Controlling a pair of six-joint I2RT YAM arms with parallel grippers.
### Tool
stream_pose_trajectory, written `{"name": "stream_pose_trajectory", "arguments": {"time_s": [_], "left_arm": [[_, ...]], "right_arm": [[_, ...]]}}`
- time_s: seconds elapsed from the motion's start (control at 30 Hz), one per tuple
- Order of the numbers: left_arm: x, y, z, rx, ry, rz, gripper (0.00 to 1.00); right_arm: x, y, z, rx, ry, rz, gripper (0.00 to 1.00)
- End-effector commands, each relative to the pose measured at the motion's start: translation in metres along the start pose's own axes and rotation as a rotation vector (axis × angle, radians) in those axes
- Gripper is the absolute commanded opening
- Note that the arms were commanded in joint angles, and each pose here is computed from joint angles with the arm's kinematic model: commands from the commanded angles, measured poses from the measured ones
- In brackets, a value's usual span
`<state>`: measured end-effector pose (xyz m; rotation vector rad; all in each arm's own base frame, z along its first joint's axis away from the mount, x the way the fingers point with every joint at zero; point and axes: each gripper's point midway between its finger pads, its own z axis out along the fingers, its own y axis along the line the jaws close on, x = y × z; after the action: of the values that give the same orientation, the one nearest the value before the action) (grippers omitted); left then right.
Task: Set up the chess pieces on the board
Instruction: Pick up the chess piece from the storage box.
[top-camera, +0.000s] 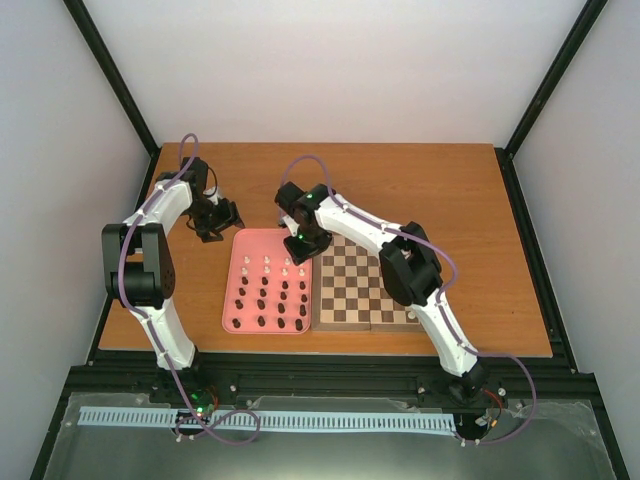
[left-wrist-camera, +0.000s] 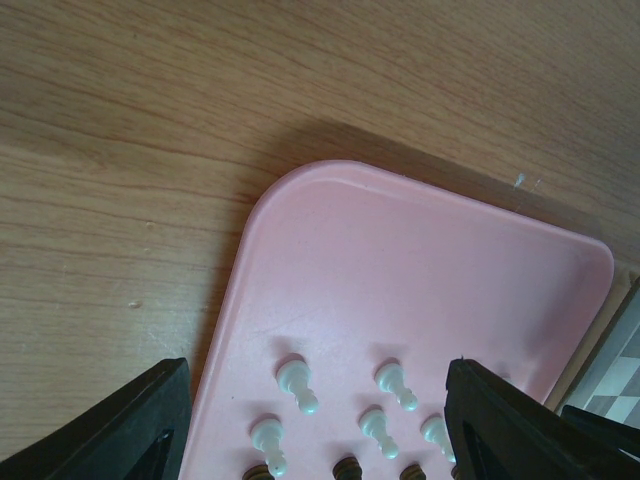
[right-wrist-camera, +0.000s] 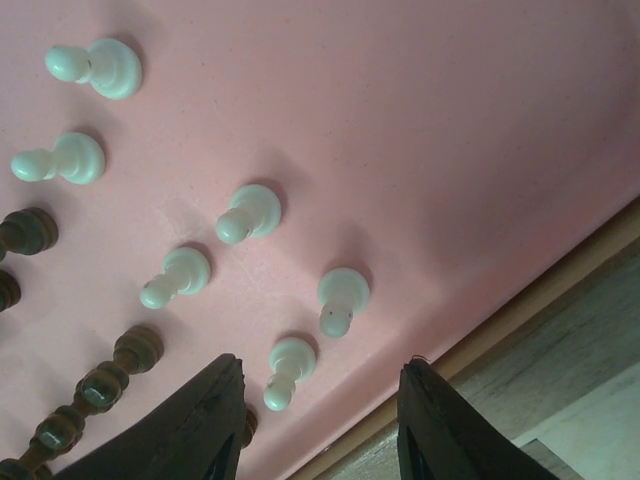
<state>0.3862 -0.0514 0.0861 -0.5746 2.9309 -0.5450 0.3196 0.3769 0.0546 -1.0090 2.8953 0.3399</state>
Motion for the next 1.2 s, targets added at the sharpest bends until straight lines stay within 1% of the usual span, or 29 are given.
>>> {"name": "stream_pose_trajectory", "arguments": {"time_s": [0.0,0.23,0.33,0.5,0.6,0.73,0.8,0.87,0.97,1.07,1.17], "left_arm": [[-0.003,-0.006,-0.003,0.017,-0.012,0.019,0.78],[-0.004,-0.006,-0.001,0.017,-0.009,0.019,0.78],[-0.004,-0.006,-0.001,0.017,-0.006,0.019,0.78],[-0.004,-0.006,0.0,0.016,-0.004,0.017,0.78],[-0.005,-0.006,0.0,0.016,-0.004,0.018,0.78],[-0.005,-0.006,0.0,0.015,-0.003,0.018,0.78],[-0.005,-0.005,0.0,0.014,-0.003,0.019,0.78],[-0.005,-0.005,0.001,0.014,-0.001,0.018,0.78],[-0.005,-0.006,0.001,0.014,0.0,0.018,0.78],[-0.005,-0.005,0.001,0.014,-0.001,0.018,0.78],[-0.005,-0.005,0.001,0.013,-0.001,0.019,0.79]], "right_arm": [[-0.007,0.003,0.005,0.005,-0.011,-0.016,0.41],[-0.008,0.001,0.018,0.005,0.007,-0.022,0.4],[-0.008,0.0,0.021,0.01,0.016,-0.022,0.36],[-0.011,-0.003,0.022,0.019,0.007,-0.021,0.34],[-0.012,-0.003,0.023,0.022,0.007,-0.022,0.27],[-0.014,-0.004,0.022,0.023,-0.003,-0.023,0.24],[-0.015,-0.004,0.023,0.02,-0.001,-0.023,0.19],[-0.015,-0.005,0.021,0.024,-0.004,-0.023,0.11],[-0.018,-0.008,0.015,0.038,-0.021,-0.019,0.04],[-0.024,-0.011,0.002,0.048,-0.063,-0.011,0.03],[-0.033,-0.015,-0.021,0.069,-0.126,0.004,0.03]]}}
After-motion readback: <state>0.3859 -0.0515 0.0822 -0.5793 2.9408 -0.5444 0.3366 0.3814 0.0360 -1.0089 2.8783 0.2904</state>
